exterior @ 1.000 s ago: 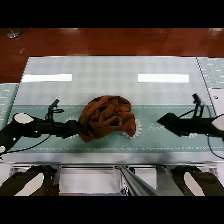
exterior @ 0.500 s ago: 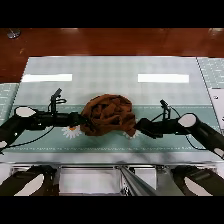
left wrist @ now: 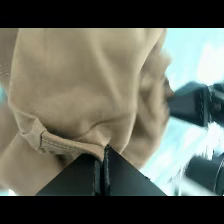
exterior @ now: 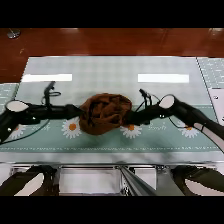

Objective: Fold the shirts.

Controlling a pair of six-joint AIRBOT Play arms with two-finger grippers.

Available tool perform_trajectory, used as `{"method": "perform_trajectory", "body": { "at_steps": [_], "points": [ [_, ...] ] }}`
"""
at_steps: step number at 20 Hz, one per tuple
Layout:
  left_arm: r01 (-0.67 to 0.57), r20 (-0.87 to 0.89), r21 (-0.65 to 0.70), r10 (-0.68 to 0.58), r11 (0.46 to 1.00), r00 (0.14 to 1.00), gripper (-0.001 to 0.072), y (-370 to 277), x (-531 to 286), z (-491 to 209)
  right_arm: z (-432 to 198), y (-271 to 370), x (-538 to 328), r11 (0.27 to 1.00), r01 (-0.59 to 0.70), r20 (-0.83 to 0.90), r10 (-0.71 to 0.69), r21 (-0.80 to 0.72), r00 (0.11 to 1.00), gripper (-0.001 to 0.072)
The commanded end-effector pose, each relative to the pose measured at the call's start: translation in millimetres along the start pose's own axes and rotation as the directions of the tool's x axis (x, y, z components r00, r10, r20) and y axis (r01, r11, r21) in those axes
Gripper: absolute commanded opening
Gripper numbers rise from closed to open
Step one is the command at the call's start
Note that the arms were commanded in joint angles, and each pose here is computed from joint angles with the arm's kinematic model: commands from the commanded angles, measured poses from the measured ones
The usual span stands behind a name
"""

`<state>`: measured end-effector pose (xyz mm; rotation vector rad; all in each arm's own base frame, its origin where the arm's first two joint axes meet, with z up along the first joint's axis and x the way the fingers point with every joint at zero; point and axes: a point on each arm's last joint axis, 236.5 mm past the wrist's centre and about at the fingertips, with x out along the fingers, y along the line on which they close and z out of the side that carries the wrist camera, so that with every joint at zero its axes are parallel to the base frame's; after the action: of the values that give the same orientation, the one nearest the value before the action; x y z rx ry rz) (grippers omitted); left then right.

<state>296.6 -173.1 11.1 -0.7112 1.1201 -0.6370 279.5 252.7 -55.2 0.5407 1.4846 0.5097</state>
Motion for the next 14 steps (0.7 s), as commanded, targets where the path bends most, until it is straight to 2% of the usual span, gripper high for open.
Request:
{"method": "perform_trajectory", "body": {
  "at_steps": [1,2,4,6,8,11,14],
  "points": [
    [0.003,0.245,0.061,-0.018,0.998,0.969,0.0016,-36.6,-73.9,86.9,78.2,27.2,-103.4,0.979,0.125,0.229,-0.086,-0.162,0.97,0.0028],
    [-0.018,0.361,0.109,-0.023,0.994,0.932,0.0016,-59.9,-112.3,121.8,108.9,45.7,-160.1,0.968,0.166,0.372,-0.087,-0.187,0.924,0.0028],
    [-0.078,0.535,0.236,-0.063,0.969,0.843,0.0016,-118.4,-185.3,168.1,131.5,104.4,-275.3,0.944,0.189,0.578,0.002,-0.27,0.816,0.0028],
    [-0.169,0.658,0.368,-0.128,0.914,0.742,0.0016,-184.3,-253.1,188.3,113.3,158.6,-371.1,0.886,0.28,0.722,0.084,-0.369,0.687,0.0028],
    [-0.274,0.742,0.454,-0.189,0.848,0.643,0.0016,-242.3,-312.4,188.2,74.9,195.1,-446.5,0.834,0.376,0.821,0.148,-0.403,0.551,0.0028],
    [-0.446,0.836,0.477,-0.235,0.757,0.495,0.0016,-301.7,-382.2,165.0,1.4,221.5,-512.6,0.779,0.464,0.883,0.234,-0.421,0.407,0.0029],
    [-0.606,0.911,0.387,-0.186,0.695,0.369,0.0016,-320.6,-418.2,133.0,-61.2,216.9,-538.6,0.761,0.513,0.908,0.243,-0.397,0.342,0.0029]
  ]
}}
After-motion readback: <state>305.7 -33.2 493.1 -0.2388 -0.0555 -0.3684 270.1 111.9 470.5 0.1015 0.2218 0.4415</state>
